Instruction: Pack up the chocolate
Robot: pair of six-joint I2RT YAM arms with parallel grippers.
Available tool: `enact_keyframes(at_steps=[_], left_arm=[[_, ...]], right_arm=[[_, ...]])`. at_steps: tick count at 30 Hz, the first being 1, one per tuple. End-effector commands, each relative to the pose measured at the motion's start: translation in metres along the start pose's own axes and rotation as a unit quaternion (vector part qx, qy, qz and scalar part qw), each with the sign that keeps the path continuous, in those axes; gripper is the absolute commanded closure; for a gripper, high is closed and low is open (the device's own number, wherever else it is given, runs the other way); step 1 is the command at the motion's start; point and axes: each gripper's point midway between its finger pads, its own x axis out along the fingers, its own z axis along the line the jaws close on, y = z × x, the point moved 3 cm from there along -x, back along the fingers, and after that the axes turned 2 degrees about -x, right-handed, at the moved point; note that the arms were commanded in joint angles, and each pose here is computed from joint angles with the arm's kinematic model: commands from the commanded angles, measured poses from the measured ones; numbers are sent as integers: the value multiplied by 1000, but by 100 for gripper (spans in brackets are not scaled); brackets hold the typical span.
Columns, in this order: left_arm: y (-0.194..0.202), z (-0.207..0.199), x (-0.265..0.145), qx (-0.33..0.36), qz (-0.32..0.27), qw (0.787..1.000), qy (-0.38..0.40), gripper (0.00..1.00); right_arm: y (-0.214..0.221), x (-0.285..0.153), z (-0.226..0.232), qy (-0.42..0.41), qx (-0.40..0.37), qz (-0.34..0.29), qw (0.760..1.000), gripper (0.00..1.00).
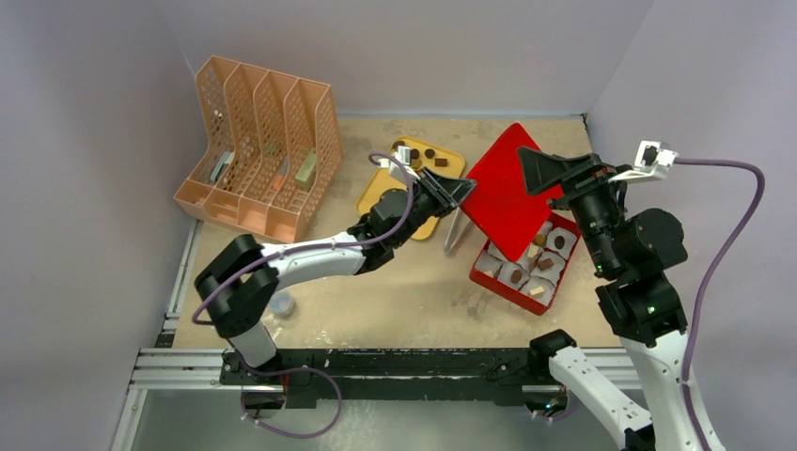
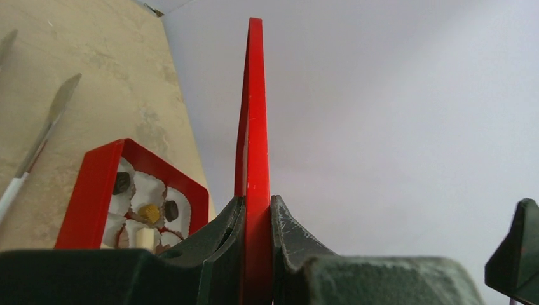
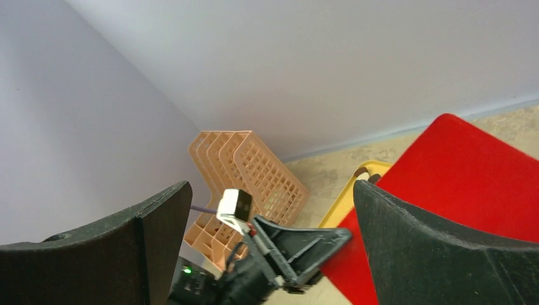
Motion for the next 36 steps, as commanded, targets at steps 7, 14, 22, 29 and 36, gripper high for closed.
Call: enact_keyframes(at_steps=[7, 14, 22, 29, 36], left_arm=[[44, -36, 23, -107, 12, 984, 143, 100], [82, -11, 30, -132, 27, 979, 149, 100], [105, 20, 38, -121, 22, 985, 118, 100], [111, 50, 37, -97, 12, 992, 76, 100], [115, 70, 34, -67, 16, 997, 42, 98]], right_arm=[[-8, -5, 13, -28, 26, -13, 999, 1], [-10, -13, 8, -16, 39, -23, 999, 1], [-9, -20, 7, -12, 43, -18, 999, 1], [-3, -20, 8, -18, 40, -2, 999, 1], [-2, -17, 7, -17, 33, 1, 999, 1]])
